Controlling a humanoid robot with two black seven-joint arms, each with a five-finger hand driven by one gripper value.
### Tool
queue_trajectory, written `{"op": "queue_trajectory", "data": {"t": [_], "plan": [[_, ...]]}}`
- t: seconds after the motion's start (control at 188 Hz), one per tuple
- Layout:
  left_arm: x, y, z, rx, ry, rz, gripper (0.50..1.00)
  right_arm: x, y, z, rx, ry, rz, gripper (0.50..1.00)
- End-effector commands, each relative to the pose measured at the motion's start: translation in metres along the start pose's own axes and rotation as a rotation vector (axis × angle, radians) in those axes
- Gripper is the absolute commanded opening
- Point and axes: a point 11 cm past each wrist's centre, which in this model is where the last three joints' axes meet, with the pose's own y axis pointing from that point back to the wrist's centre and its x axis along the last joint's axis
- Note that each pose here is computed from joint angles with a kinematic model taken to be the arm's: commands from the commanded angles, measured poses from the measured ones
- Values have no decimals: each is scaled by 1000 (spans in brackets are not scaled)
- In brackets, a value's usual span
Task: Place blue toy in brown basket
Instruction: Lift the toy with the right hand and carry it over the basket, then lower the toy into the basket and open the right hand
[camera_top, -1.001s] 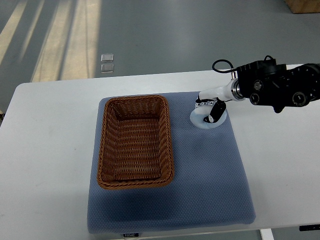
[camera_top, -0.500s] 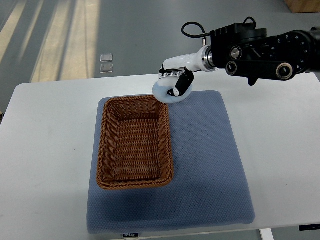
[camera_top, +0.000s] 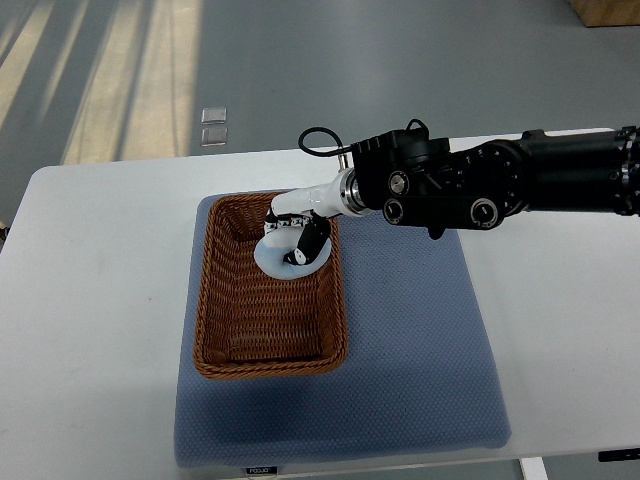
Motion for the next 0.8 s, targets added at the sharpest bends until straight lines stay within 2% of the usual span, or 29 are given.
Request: {"op": "queue_trajectory", "data": {"t": [0.0, 0.362, 0.367, 0.378, 0.383, 0.389, 0.394, 0.399, 0.405, 0.41, 0.415, 0.42, 0.426, 0.431, 0.436, 0.442, 0.447, 0.479, 0.564, 0.793], "plan": [[0, 0, 0, 0, -1, 0, 1000, -10, -9, 1, 0, -11, -13, 500], [0, 0, 0, 0, 1, 0, 1000, -30, -22, -4, 18, -36, -26, 500], [0, 0, 0, 0, -1, 0, 1000, -30, -22, -4, 19, -37, -25, 527], [0, 0, 0, 0, -1, 0, 1000, -30, -22, -4, 19, -37, -25, 527], [0, 0, 0, 0, 1, 0, 1000, -30, -22, -4, 19, -39, -23, 565], [0, 0, 0, 0, 1, 0, 1000, -30, -22, -4, 19, -39, -23, 566], [0, 0, 0, 0, 1, 0, 1000, -30, -23, -5, 21, -41, -22, 606], [0, 0, 0, 0, 1, 0, 1000, -30, -23, -5, 21, -41, -22, 607], [0, 0, 0, 0, 1, 0, 1000, -30, -23, -5, 20, -41, -19, 647], [0, 0, 0, 0, 1, 0, 1000, -30, -23, -5, 20, -41, -19, 648], [0, 0, 0, 0, 1, 0, 1000, -29, -23, -5, 21, -42, -15, 690], [0, 0, 0, 0, 1, 0, 1000, -29, -23, -5, 21, -42, -15, 690], [0, 0, 0, 0, 1, 0, 1000, -29, -23, -6, 25, -45, -12, 733], [0, 0, 0, 0, 1, 0, 1000, -29, -23, -6, 25, -45, -12, 733], [0, 0, 0, 0, 1, 0, 1000, -28, -23, -6, 27, -50, -8, 766], [0, 0, 0, 0, 1, 0, 1000, -28, -23, -6, 27, -50, -8, 766], [0, 0, 0, 0, 1, 0, 1000, -27, -23, -7, 33, -51, -2, 801], [0, 0, 0, 0, 1, 0, 1000, -24, -23, -11, 51, -61, 10, 860], [0, 0, 0, 0, -1, 0, 1000, -21, -22, -18, 87, -72, 19, 895], [0, 0, 0, 0, -1, 0, 1000, -19, -22, -20, 91, -67, 16, 911]]}}
